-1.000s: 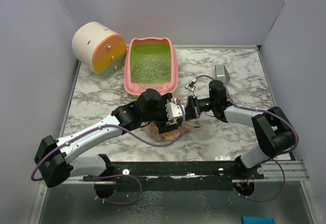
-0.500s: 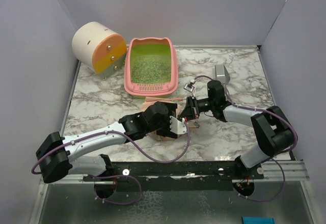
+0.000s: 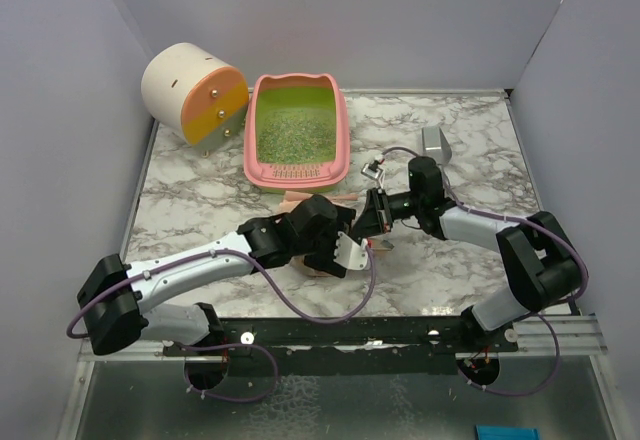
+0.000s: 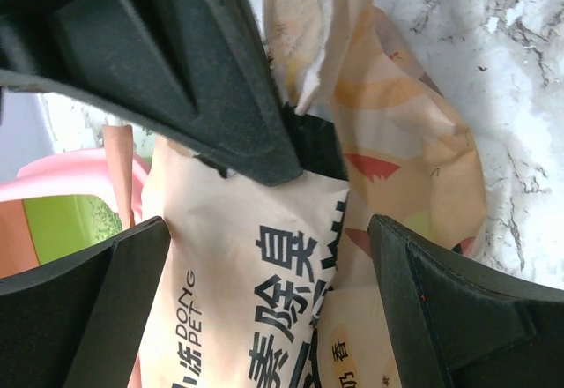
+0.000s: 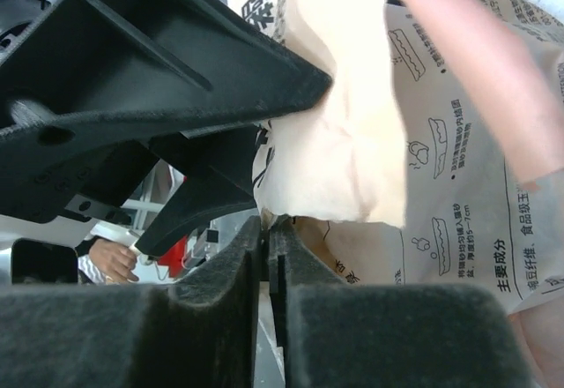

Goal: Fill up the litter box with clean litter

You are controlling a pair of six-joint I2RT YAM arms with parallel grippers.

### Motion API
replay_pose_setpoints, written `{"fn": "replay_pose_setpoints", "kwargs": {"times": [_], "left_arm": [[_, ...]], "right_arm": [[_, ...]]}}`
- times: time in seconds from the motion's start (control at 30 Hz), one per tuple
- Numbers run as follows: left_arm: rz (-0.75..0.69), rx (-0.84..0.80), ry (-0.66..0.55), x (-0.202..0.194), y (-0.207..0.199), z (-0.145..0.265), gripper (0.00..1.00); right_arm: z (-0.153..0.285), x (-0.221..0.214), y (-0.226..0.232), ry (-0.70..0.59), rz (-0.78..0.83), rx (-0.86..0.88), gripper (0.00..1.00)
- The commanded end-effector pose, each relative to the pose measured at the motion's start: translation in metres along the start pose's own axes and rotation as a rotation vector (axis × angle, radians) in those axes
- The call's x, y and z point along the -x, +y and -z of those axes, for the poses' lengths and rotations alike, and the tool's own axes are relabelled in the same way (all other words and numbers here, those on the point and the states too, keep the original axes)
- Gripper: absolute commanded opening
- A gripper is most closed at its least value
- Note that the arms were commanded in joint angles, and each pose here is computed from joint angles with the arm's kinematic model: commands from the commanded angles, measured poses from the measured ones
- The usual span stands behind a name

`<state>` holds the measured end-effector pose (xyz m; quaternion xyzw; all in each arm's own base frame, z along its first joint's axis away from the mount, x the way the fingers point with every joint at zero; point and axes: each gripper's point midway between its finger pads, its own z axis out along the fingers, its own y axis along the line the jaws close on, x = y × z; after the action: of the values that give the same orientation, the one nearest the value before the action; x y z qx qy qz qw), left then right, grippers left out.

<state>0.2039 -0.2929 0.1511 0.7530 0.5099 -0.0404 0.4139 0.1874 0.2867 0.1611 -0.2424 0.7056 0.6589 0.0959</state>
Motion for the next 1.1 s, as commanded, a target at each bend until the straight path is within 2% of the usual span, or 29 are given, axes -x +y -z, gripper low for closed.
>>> {"fn": "replay_pose_setpoints", "kwargs": {"times": [0.0,0.03,0.07,0.17,0.3,0.47,0.53,0.6,0.77,1.0,1.07], "left_arm": [[-0.03,-0.163,0.026,-0.002,-0.025,-0.002,0.99],[-0.028,-0.19,0.026,-0.002,-0.031,-0.002,0.99],[-0.025,-0.211,0.018,0.0,-0.035,-0.004,0.99],[-0.005,-0.245,0.003,0.001,-0.045,-0.005,0.99],[0.0,-0.254,0.005,-0.003,-0.051,-0.004,0.97],[0.023,-0.183,-0.005,-0.001,-0.04,0.004,0.75],[0.025,-0.175,-0.006,-0.001,-0.039,0.006,0.62],[0.028,-0.202,0.002,-0.003,-0.045,0.006,0.49],[0.076,-0.226,0.041,-0.007,-0.049,0.002,0.36],[0.186,-0.195,0.082,-0.012,-0.04,0.004,0.26],[0.262,-0.159,0.077,-0.011,-0.029,0.005,0.17]], "right_arm": [[0.0,0.002,0.024,0.014,0.041,0.054,0.22],[0.0,0.004,0.025,0.003,0.051,0.046,0.37],[0.0,0.007,0.027,-0.008,0.067,0.036,0.57],[0.003,0.018,0.031,-0.053,0.117,-0.027,0.7],[0.014,0.043,0.018,-0.149,0.182,-0.281,0.72],[0.053,0.062,-0.009,-0.286,0.249,-0.64,0.72],[0.073,0.065,-0.022,-0.338,0.252,-0.776,0.72],[0.081,0.057,-0.027,-0.33,0.245,-0.83,0.72],[0.066,0.027,-0.024,-0.297,0.248,-0.703,0.72],[0.043,-0.012,-0.008,-0.332,0.349,-0.418,0.7],[0.041,-0.018,-0.001,-0.355,0.381,-0.363,0.69]]}}
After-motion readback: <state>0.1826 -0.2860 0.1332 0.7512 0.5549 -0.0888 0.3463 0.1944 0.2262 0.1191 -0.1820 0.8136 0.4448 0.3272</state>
